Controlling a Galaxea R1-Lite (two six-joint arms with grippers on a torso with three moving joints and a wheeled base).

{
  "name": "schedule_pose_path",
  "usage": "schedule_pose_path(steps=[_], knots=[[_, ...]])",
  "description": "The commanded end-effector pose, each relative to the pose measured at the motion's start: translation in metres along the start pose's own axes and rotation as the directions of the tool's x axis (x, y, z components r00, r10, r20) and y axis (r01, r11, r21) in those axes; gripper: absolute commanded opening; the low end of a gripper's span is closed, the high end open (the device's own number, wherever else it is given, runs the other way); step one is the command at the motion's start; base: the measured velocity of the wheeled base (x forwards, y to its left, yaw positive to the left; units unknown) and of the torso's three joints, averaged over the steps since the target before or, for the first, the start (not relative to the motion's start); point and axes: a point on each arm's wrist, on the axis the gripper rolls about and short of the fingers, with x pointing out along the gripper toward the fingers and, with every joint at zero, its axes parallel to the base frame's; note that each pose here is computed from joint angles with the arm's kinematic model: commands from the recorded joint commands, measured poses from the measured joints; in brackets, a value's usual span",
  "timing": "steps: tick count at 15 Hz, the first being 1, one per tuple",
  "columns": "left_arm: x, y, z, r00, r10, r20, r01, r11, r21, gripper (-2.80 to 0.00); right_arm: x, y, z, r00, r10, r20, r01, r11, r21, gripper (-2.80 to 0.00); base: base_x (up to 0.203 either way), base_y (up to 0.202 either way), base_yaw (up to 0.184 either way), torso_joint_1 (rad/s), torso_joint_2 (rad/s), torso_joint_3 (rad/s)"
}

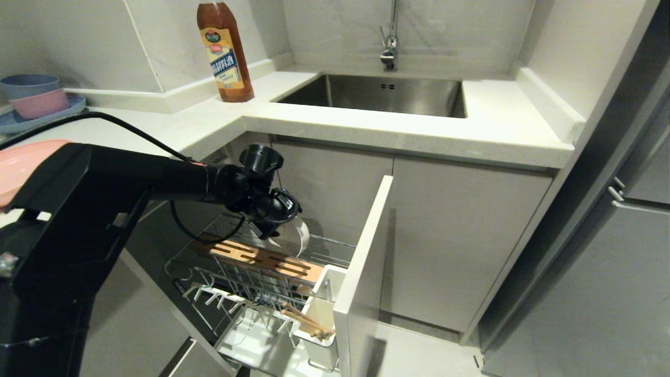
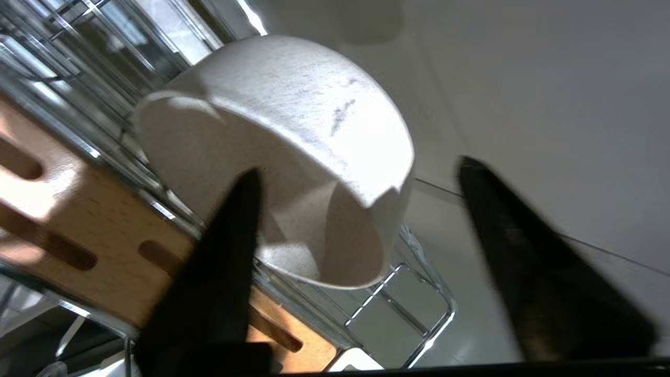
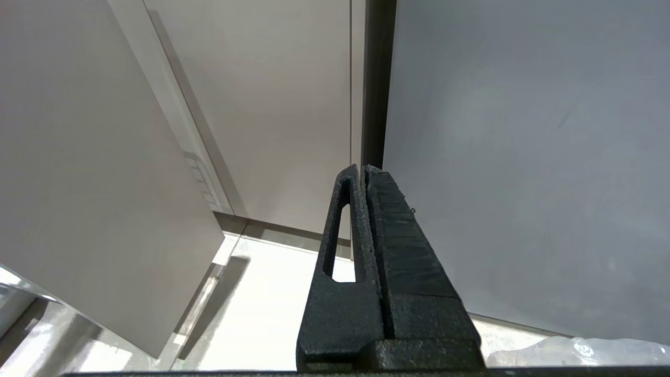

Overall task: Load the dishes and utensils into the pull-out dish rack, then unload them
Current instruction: Take the bowl out of the cupboard

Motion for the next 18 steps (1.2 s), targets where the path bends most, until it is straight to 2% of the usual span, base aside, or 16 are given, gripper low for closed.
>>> schedule_pose_path(steps=[1,9,14,18], knots=[[0.000,0.000,0.000,1.000,0.000,0.001,0.000,1.000,-0.006,-2.80,0.000,0.000,0.000,1.000,-0.001,-0.002,0.001,1.000,0.000,-2.80,0.000,0.000,0.000,0.000,0.00,0.000],[-0.010,-0.002,0.001,1.000,-0.013,0.009,0.013,1.000,-0.008,-2.80,0.000,0.000,-0.001,1.000,0.000,-0.002,0.000,1.000,0.000,-2.80,0.000,0.000,0.000,0.000,0.00,0.000],[-0.047,-0.011,0.005,0.997,-0.070,0.041,0.070,0.997,-0.010,-2.80,0.000,0.000,0.000,1.000,0.001,-0.002,-0.001,1.000,0.001,-2.80,0.000,0.000,0.000,0.000,0.00,0.000],[-0.066,-0.018,0.000,0.994,-0.102,0.040,0.102,0.995,0.001,-2.80,0.000,0.000,-0.001,1.000,0.000,-0.003,0.000,1.000,0.000,-2.80,0.000,0.000,0.000,0.000,0.00,0.000]])
